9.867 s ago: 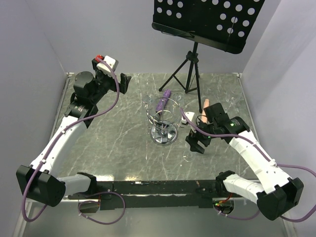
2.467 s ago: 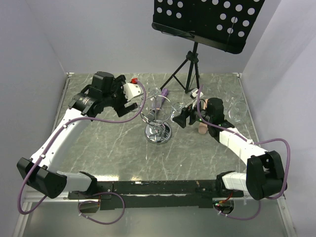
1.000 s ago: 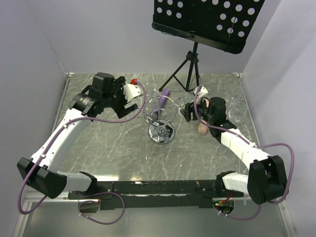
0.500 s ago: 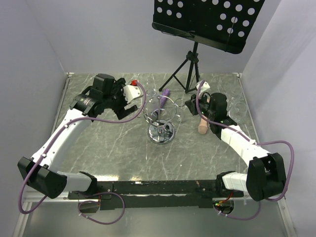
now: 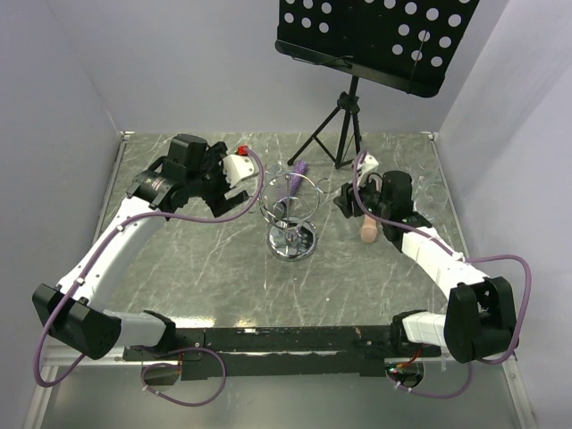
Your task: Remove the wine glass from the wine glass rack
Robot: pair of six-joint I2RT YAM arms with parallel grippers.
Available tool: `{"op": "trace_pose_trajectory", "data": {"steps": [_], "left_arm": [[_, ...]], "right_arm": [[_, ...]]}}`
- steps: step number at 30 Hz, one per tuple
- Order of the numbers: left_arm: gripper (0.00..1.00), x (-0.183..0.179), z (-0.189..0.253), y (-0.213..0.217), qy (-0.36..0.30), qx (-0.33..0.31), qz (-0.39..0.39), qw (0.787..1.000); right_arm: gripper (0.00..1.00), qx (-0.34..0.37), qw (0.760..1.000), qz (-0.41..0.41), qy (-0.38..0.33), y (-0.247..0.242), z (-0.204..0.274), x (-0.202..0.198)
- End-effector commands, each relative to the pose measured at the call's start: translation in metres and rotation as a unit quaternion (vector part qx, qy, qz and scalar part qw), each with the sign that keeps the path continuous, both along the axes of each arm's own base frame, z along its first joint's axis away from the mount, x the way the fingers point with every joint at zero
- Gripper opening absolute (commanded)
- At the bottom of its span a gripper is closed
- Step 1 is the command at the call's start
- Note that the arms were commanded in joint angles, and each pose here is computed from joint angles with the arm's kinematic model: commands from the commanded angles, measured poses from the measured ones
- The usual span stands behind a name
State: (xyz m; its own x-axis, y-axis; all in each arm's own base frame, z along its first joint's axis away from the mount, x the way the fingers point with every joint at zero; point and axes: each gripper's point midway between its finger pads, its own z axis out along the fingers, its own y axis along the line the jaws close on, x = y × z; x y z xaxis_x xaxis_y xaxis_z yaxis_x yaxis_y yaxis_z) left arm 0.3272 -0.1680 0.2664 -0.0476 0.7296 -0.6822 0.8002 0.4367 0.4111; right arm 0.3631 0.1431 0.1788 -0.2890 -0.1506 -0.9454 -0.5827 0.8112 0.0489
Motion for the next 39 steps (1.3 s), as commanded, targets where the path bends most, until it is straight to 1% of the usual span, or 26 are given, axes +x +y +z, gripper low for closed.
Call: {"op": "trace_pose_trajectory", "data": {"steps": [1, 3, 6, 9, 11, 15, 18, 21, 30, 32, 39], "left_arm": [[1.00, -0.002, 0.013, -0.003, -0.016, -0.025, -0.004, 1.000], [1.00, -0.004, 0.011, -0.004, -0.014, -0.026, -0.007, 1.000], [1.00, -0.004, 0.010, -0.005, -0.013, -0.029, -0.009, 0.999], [1.00, -0.005, 0.010, -0.006, -0.010, -0.032, -0.010, 0.999], [1.00, -0.006, 0.010, -0.006, -0.011, -0.033, -0.010, 0.999], [1.00, -0.008, 0.007, -0.005, -0.010, -0.031, -0.010, 0.999], [1.00, -0.009, 0.007, -0.005, -0.011, -0.035, -0.011, 0.999], [1.00, -0.009, 0.008, -0.006, -0.011, -0.041, -0.009, 0.999], [1.00, -0.016, 0.002, -0.007, -0.005, -0.047, -0.015, 0.999], [1.00, -0.017, 0.003, -0.007, -0.005, -0.047, -0.016, 0.999], [1.00, -0.016, 0.001, -0.010, -0.006, -0.053, -0.021, 0.998]], "right_arm": [[0.61, -0.078, 0.996, 0.042, -0.001, -0.009, -0.026, -0.014], [0.63, -0.116, 0.993, 0.026, 0.009, -0.024, -0.040, -0.011], [0.62, -0.118, 0.993, 0.012, 0.017, -0.039, -0.046, -0.009], [0.62, -0.119, 0.993, 0.008, 0.017, -0.044, -0.043, -0.008], [0.61, -0.133, 0.991, 0.027, 0.011, -0.043, -0.042, -0.012], [0.61, -0.206, 0.977, 0.058, -0.018, -0.053, -0.043, -0.016], [0.62, -0.264, 0.963, 0.061, -0.003, -0.069, -0.056, -0.021], [0.64, -0.298, 0.953, 0.061, 0.008, -0.080, -0.060, -0.031], [0.67, -0.328, 0.941, 0.082, 0.000, -0.088, -0.060, -0.062], [0.67, -0.343, 0.935, 0.096, 0.004, -0.090, -0.062, -0.071], [0.68, -0.427, 0.893, 0.141, -0.028, -0.106, -0.081, -0.088]]}}
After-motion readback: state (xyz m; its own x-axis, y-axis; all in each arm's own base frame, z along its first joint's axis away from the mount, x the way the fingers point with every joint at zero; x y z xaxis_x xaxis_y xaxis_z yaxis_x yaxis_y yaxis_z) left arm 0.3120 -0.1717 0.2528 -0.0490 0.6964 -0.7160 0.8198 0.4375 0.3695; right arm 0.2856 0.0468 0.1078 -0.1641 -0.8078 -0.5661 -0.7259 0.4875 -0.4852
